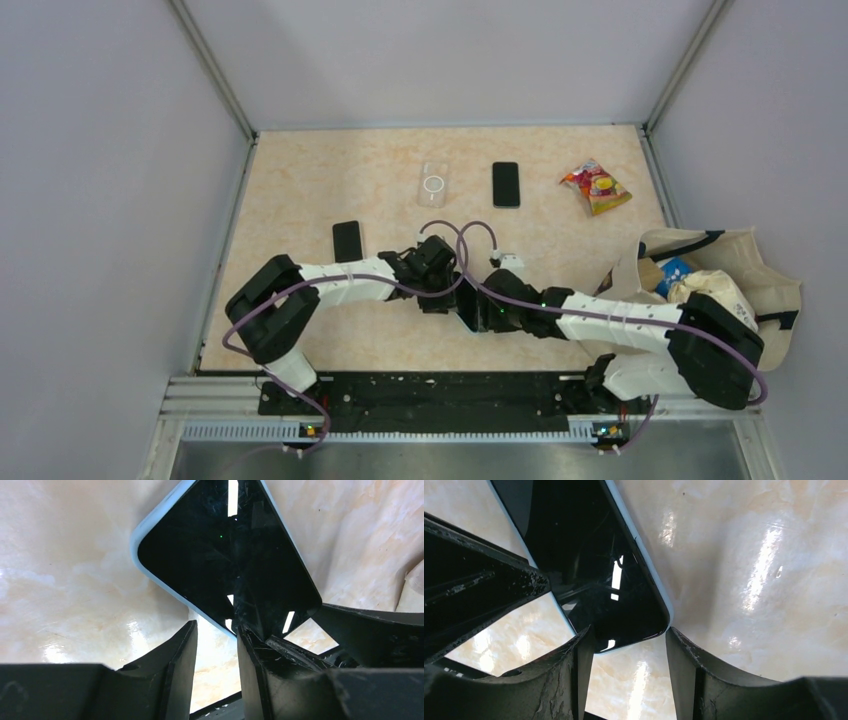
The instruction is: Put the phone into the phone case
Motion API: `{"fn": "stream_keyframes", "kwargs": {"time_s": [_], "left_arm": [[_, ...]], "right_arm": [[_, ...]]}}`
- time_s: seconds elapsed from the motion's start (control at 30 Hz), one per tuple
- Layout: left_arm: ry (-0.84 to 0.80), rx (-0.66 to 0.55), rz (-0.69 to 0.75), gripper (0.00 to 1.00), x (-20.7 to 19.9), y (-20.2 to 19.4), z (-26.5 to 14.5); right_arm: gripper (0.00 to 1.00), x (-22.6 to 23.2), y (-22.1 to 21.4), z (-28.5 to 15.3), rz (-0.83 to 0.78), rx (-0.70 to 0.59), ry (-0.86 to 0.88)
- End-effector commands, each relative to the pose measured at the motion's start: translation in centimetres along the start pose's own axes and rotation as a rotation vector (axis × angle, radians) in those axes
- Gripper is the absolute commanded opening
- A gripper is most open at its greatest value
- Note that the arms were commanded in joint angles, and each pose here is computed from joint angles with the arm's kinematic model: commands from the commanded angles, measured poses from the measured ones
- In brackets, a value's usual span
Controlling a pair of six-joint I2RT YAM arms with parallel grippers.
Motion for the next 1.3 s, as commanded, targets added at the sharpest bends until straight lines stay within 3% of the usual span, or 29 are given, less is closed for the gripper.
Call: {"fn": "stream_keyframes", "kwargs": {"time_s": [0.0,0.27,0.7,1.27], "left_arm": [[-0.004,-0.074,-0.008,0.41,0.1,1.3,-1.6],[0.032,-0.097,-0.018,0.42,2.8,2.2,-3.3],[-0.043,-0.045,-0.002,0.4,0.6,-0.3,-2.6],[-0.027,-0.053,-0.025,0.4,1.2,-1.0,-2.4]], "right_arm": [[0.53,0.5,-3.7,-0.1,-0.02,0.171,0.062],[0.52,4.9,-3.6,-0.7,-0.046,0.175,0.139],[0.55,-1.0,1.9,-2.3,0.013,0.036,0.025],[0.52,2.6,2.7,0.5,-0.088,0.086,0.186]]}}
Point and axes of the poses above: each gripper's point midway between its finger pads, its own z axis out along the fingers, its own x axis along the line the jaws close on, y = z × x, the point moved 2 cm from there along -z, back along the fingers, and after that the axes turned 9 degrees about z, right-handed, at the moved point
